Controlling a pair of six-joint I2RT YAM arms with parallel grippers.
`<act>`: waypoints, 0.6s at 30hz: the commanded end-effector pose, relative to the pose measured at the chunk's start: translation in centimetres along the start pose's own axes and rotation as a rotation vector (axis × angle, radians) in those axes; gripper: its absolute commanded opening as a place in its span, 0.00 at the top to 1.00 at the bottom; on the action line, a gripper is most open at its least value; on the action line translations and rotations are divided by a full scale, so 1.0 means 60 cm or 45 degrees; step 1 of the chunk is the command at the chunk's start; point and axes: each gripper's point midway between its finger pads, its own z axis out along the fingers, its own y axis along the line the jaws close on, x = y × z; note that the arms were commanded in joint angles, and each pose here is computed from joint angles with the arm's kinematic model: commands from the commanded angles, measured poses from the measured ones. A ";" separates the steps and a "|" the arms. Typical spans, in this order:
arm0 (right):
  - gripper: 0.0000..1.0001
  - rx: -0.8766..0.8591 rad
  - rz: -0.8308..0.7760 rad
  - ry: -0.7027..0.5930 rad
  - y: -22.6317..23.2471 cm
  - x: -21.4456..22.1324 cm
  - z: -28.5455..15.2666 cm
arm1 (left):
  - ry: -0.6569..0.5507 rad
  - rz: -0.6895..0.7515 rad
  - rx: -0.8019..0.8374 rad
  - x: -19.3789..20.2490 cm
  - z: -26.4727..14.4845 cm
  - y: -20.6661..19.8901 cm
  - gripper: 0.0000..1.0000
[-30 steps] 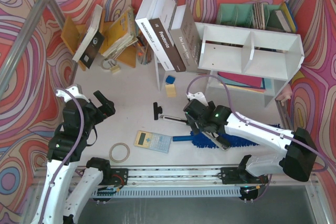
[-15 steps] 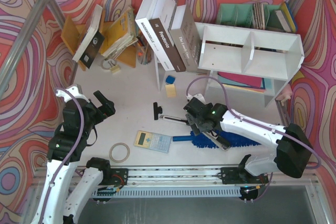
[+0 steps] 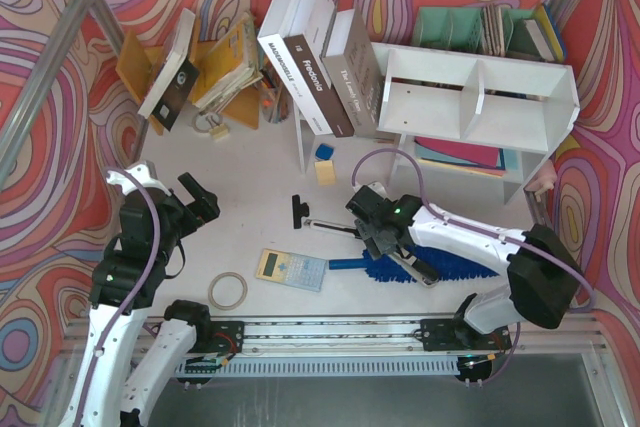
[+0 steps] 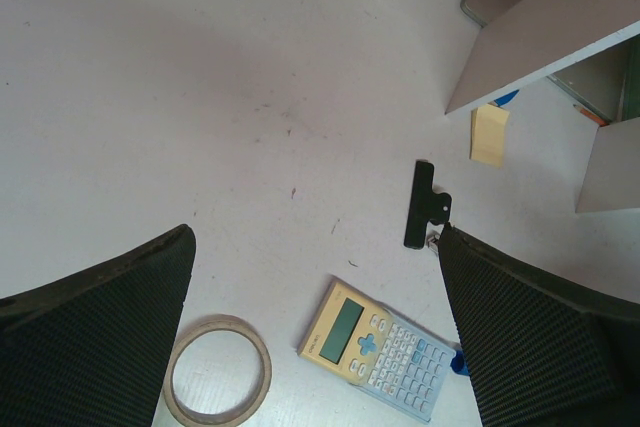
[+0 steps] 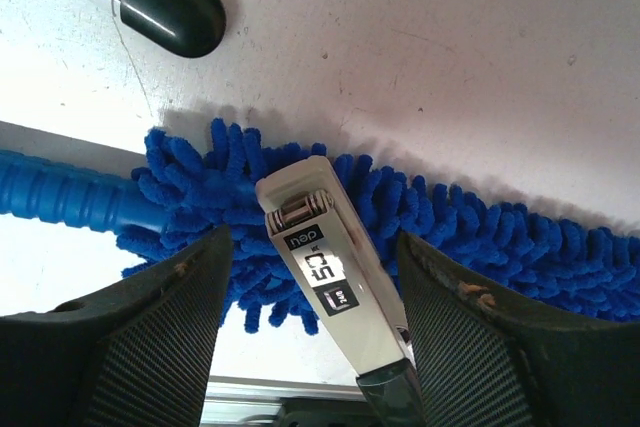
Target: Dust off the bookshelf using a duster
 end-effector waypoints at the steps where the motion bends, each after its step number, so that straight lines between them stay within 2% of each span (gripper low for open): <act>1: 0.38 0.012 -0.007 0.018 -0.002 -0.004 0.004 | -0.009 0.006 -0.009 0.001 0.005 0.004 0.01; 18: 0.56 0.097 -0.062 0.058 -0.016 -0.004 0.015 | -0.011 0.006 -0.012 0.000 0.005 0.004 0.01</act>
